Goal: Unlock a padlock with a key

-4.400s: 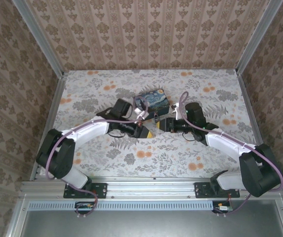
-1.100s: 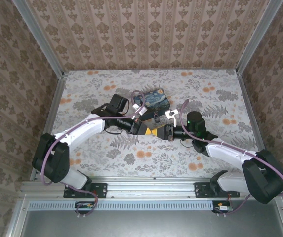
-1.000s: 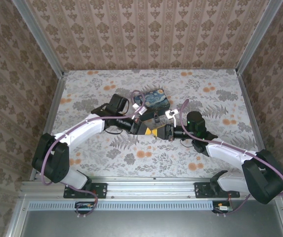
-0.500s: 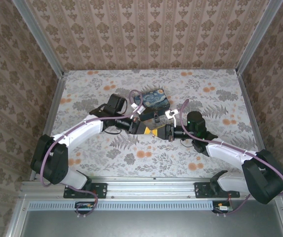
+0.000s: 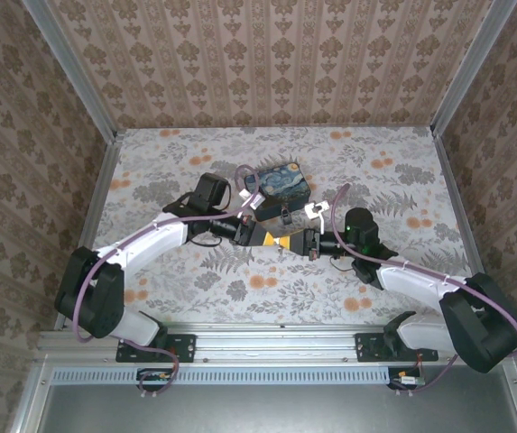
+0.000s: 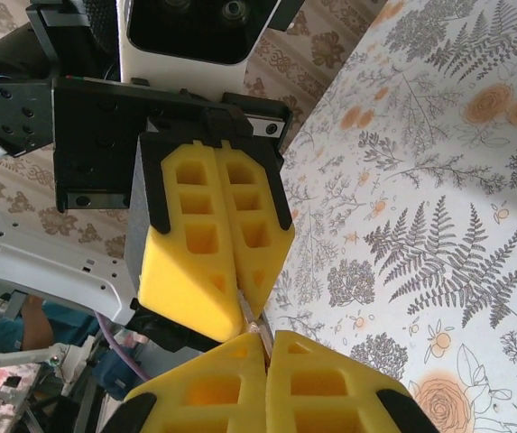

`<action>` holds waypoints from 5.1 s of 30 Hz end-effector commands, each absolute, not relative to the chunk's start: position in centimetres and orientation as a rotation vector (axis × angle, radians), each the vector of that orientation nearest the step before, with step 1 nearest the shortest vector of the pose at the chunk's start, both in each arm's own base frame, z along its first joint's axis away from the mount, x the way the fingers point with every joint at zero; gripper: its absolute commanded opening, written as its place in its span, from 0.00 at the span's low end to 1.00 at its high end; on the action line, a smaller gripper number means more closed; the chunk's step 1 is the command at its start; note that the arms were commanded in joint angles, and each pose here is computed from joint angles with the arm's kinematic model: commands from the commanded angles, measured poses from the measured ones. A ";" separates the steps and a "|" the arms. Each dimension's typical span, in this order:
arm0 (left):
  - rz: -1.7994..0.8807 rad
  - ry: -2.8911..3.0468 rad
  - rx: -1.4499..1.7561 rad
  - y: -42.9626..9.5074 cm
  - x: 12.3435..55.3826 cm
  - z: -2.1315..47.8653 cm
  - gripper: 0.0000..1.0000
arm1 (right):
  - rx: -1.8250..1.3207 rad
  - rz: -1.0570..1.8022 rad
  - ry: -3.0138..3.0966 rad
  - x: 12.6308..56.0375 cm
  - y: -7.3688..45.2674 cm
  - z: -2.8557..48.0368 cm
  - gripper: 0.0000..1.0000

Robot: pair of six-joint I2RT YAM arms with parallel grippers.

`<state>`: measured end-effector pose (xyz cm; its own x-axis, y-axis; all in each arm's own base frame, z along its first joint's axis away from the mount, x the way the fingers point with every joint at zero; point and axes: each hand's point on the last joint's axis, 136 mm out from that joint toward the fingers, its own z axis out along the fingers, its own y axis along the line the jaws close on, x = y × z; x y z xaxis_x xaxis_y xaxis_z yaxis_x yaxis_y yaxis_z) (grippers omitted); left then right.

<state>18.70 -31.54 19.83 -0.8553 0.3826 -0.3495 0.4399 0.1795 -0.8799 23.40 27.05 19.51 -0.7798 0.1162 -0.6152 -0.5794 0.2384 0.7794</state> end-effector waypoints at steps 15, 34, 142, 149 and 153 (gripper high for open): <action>-1.681 2.353 0.786 -31.4 20.7 18.9 0.27 | -0.479 1.482 1.912 22.3 26.6 21.0 0.00; -0.658 2.521 0.010 -31.6 31.9 9.8 0.56 | 0.167 0.685 2.231 28.9 13.1 14.7 0.00; -1.660 2.607 -0.548 -33.6 27.4 20.1 0.00 | -0.198 1.017 1.948 26.8 24.5 19.7 0.00; -1.657 2.604 -0.547 -33.4 27.3 20.2 0.00 | -0.212 1.029 1.937 27.1 25.1 20.1 0.00; -1.665 2.598 -0.566 -33.4 27.3 20.0 0.00 | -0.213 1.012 1.949 27.4 25.2 19.9 0.00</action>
